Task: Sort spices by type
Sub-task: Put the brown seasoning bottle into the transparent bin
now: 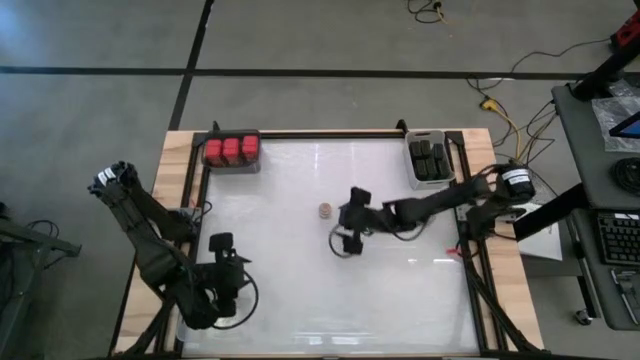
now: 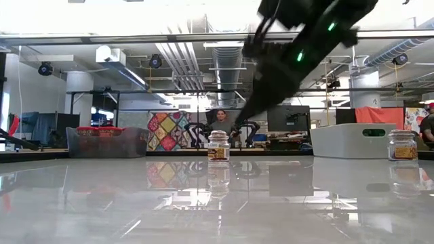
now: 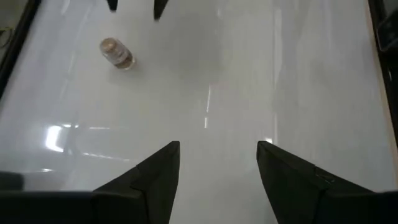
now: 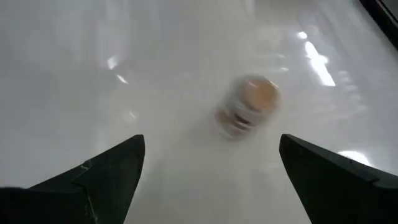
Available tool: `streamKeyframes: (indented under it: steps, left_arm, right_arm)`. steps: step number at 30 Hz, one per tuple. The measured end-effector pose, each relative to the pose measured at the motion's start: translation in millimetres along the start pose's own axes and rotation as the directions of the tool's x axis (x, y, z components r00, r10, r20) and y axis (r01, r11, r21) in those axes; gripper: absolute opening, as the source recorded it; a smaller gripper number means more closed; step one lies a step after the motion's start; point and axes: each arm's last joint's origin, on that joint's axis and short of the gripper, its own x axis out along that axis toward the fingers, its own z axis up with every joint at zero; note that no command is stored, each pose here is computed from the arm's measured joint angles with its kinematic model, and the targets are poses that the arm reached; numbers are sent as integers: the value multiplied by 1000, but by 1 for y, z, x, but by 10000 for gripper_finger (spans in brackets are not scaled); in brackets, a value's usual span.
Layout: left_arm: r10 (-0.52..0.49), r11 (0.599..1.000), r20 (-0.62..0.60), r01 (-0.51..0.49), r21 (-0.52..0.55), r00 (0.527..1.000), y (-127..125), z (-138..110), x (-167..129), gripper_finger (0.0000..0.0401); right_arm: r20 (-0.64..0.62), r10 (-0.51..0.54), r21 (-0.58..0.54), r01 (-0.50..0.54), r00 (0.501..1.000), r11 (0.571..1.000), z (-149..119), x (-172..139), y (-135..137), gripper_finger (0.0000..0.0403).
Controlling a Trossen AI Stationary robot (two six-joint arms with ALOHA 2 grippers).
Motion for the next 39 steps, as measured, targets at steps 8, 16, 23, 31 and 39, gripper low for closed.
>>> streamKeyframes:
  steps: [8, 16, 23, 31, 39]
  left_arm:
    - [83, 997, -11, -83, -7, 997, 24, 1, 16, 197]
    - [223, 972, -102, -214, 93, 969, 53, -4, 57, 197]
    - [209, 972, -150, -189, 138, 966, 74, -3, 86, 197]
    - [106, 987, -105, -92, 133, 989, 84, -3, 111, 197]
    - [11, 991, -41, -5, 135, 999, 85, 4, 118, 197]
  right_arm:
    - [-147, -95, -45, 89, 985, 995, -23, 43, -50, 364]
    - [-164, -172, 3, 175, 971, 985, -31, 60, -73, 364]
    - [-48, -194, 18, 195, 980, 981, -15, 61, -78, 364]
    - [50, -89, 43, 86, 995, 995, 6, 72, -74, 364]
    - [61, 63, 27, -65, 996, 998, 18, 99, -52, 364]
